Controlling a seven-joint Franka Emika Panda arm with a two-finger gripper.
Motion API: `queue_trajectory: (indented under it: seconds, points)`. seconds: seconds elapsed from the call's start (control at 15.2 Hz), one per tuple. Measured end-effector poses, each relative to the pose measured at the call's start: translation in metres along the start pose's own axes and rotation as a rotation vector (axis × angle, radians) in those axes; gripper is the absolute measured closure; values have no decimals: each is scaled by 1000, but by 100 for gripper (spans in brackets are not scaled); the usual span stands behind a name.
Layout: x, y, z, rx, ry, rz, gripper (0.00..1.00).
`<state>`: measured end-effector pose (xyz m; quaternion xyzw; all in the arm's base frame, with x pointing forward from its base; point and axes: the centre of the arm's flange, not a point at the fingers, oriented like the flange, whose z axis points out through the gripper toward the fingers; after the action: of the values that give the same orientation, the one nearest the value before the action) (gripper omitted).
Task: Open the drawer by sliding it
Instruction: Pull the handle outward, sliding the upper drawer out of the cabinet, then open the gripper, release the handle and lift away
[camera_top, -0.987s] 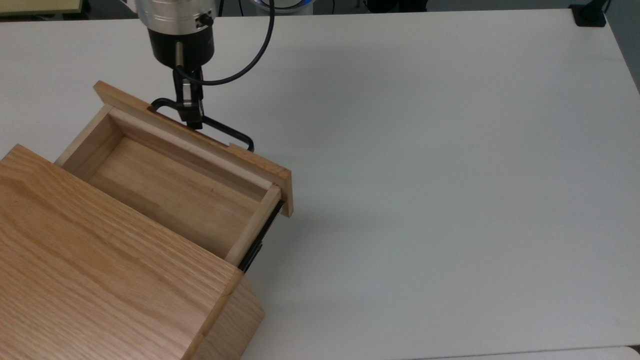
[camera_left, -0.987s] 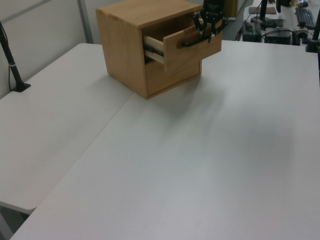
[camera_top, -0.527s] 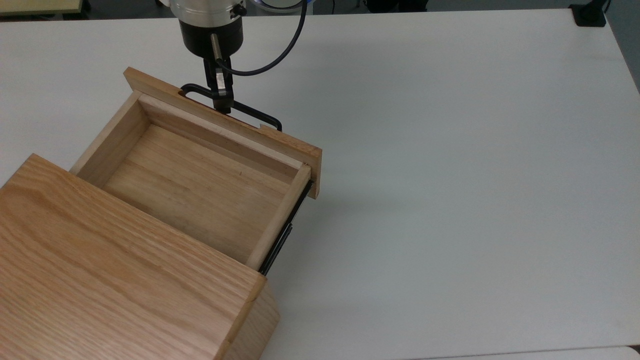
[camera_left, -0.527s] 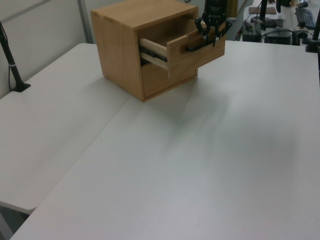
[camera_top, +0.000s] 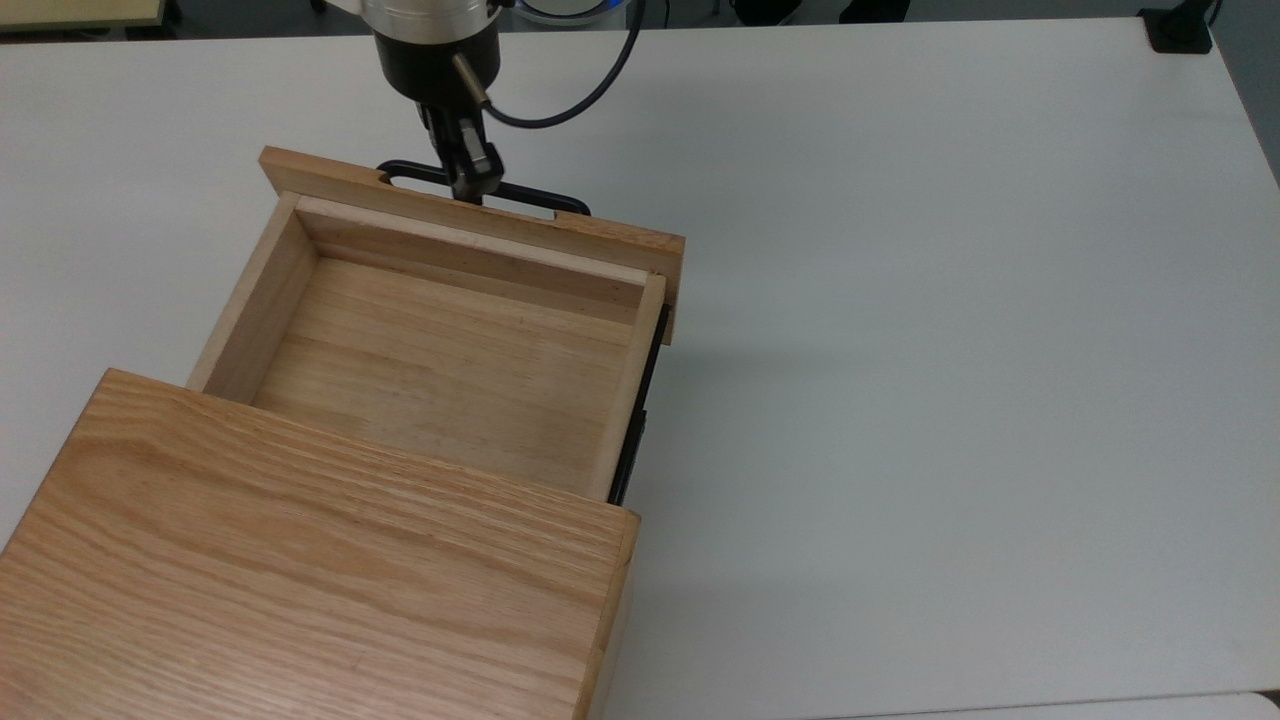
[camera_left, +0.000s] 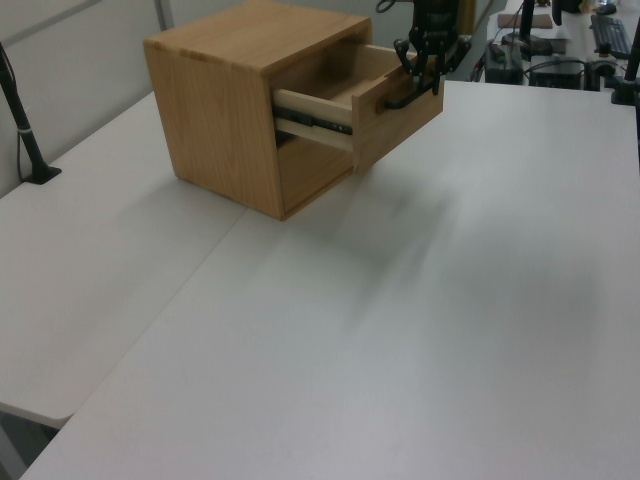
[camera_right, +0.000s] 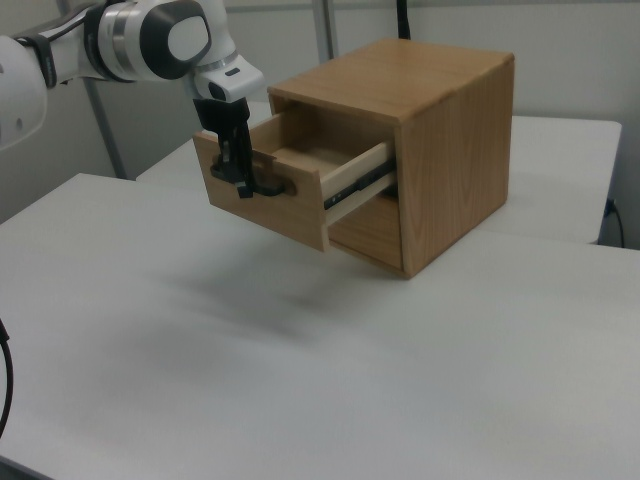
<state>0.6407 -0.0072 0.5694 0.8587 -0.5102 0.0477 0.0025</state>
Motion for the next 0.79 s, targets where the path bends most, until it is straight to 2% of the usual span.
queue_trajectory:
  seconds: [0.39, 0.53, 0.79]
  points:
    - [9, 5, 0, 18, -36, 4, 75]
    - [4, 3, -2, 34, -51, -72, 62]
    - [-5, 4, -26, 65, -30, -130, 19]
